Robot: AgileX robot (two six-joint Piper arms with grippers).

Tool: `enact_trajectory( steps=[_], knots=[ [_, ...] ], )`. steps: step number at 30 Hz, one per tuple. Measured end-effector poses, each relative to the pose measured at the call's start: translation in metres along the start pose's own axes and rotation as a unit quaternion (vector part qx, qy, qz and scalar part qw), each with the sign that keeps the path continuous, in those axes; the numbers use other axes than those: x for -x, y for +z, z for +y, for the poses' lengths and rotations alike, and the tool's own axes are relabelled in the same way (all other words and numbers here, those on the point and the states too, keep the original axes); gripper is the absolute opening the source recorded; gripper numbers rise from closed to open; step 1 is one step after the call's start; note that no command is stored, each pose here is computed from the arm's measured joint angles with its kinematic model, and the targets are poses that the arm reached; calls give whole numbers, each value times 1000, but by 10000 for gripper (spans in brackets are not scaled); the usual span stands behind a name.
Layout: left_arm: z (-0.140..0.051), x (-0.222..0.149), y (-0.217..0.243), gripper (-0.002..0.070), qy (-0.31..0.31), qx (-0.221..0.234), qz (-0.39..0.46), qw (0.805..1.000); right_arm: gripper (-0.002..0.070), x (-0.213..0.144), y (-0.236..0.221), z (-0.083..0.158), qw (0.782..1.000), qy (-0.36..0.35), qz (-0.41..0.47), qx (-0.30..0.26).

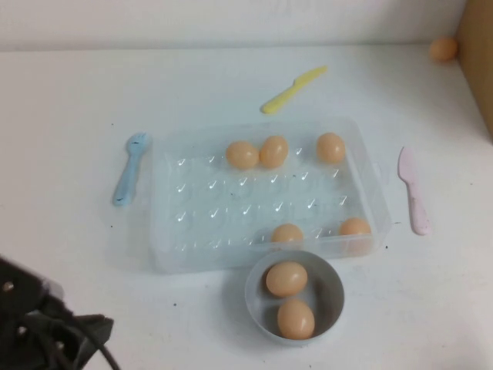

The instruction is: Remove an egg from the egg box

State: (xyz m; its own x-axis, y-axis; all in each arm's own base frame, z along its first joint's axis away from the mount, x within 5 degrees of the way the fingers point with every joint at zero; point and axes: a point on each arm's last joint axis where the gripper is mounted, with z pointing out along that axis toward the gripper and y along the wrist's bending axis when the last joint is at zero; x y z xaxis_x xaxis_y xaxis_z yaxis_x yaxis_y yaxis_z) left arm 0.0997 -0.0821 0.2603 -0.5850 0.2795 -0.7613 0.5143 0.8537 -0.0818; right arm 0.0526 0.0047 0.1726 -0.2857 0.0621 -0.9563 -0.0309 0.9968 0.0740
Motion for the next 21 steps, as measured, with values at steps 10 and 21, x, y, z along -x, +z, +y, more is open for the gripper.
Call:
enact_trajectory(
  steps=[10, 21],
  knots=[
    [31, -52, -10, -1, -114, 74, -19, 991, -17, 0, 0, 0, 1000, 0, 0, 0],
    [37, -94, -16, -1, -157, 92, -127, 975, -17, 0, 0, 0, 1000, 0, 0, 0]
  ],
)
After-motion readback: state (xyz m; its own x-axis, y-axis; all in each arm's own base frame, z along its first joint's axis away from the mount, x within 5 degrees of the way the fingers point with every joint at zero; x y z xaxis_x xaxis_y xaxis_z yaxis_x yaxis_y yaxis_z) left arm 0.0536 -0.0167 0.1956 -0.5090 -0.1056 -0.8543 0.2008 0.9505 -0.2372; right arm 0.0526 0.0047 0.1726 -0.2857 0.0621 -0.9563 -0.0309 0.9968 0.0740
